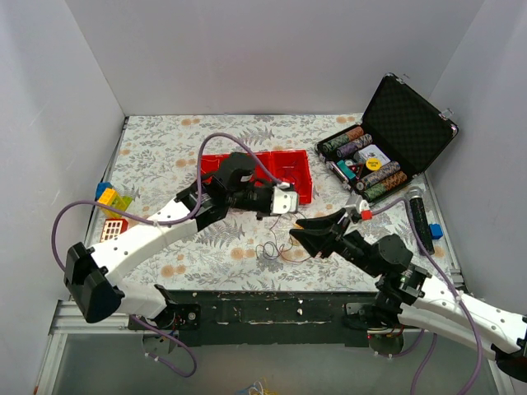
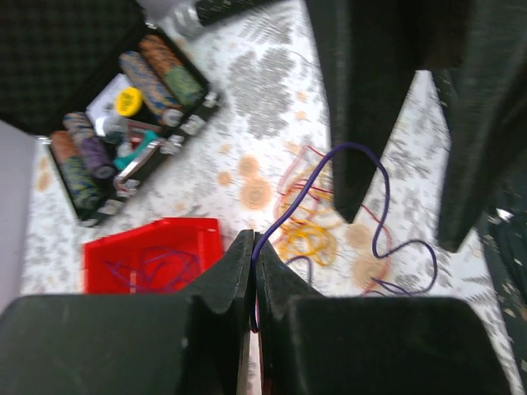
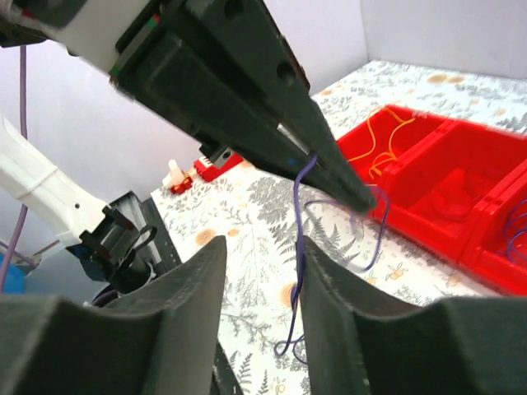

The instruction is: Untangle the cables

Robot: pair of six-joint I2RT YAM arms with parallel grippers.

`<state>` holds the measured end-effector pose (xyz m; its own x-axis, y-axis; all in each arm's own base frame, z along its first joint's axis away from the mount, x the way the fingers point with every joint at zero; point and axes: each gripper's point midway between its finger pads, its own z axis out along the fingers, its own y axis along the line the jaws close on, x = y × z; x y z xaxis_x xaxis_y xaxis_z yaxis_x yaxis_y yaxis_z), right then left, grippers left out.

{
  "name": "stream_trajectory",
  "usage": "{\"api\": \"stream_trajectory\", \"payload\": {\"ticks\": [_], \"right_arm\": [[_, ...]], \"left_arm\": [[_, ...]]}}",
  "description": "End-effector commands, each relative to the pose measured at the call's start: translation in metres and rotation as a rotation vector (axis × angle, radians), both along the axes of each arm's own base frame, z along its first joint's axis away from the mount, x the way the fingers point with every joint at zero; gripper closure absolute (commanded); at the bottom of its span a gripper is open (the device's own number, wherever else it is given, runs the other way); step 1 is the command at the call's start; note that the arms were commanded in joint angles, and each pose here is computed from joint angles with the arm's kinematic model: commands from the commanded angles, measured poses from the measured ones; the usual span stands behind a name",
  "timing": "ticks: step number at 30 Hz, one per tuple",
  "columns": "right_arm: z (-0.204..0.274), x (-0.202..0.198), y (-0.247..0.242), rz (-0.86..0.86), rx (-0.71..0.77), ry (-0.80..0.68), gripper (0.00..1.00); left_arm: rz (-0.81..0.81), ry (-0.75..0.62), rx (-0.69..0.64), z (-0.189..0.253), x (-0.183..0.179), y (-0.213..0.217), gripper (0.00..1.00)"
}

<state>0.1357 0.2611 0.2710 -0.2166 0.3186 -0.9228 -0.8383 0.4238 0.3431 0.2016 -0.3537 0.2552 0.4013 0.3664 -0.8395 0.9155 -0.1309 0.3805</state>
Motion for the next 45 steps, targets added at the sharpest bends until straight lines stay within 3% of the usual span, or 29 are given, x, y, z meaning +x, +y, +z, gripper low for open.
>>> {"api": "stream_trajectory", "payload": {"ticks": [1, 6, 8, 19, 25, 30, 33, 45], "right_arm": [[0.026, 0.003, -0.015, -0.057, 0.058, -0.064, 0.48], [0.032, 0.002, -0.024, -0.078, 0.067, -0.094, 0.24], [0.031, 0.004, -0.026, -0.091, 0.067, -0.099, 0.19], [0.023, 0.027, -0.002, -0.14, -0.004, -0.178, 0.16], [-0.001, 0.03, -0.006, -0.16, -0.03, -0.146, 0.18], [-0.025, 0.022, -0.017, -0.152, -0.042, -0.095, 0.19], [-0.042, 0.019, -0.024, -0.153, -0.056, -0.039, 0.21], [-0.098, 0.019, -0.044, -0.219, -0.119, 0.104, 0.25]], "left_arm": [[0.144, -0.144, -0.193, 0.091, 0.024, 0.001, 1.0], [0.279, -0.228, -0.412, 0.177, 0.035, 0.015, 1.0], [0.28, -0.261, -0.469, 0.204, 0.031, 0.021, 1.0], [0.19, -0.263, -0.603, 0.281, -0.002, 0.03, 1.0], [0.365, -0.303, -0.751, 0.309, 0.033, 0.034, 1.0], [0.68, -0.241, -0.818, 0.291, 0.095, 0.041, 1.0], [0.789, -0.199, -0.813, 0.267, 0.119, 0.038, 1.0], [0.896, -0.123, -0.814, 0.218, 0.167, 0.018, 1.0]]}}
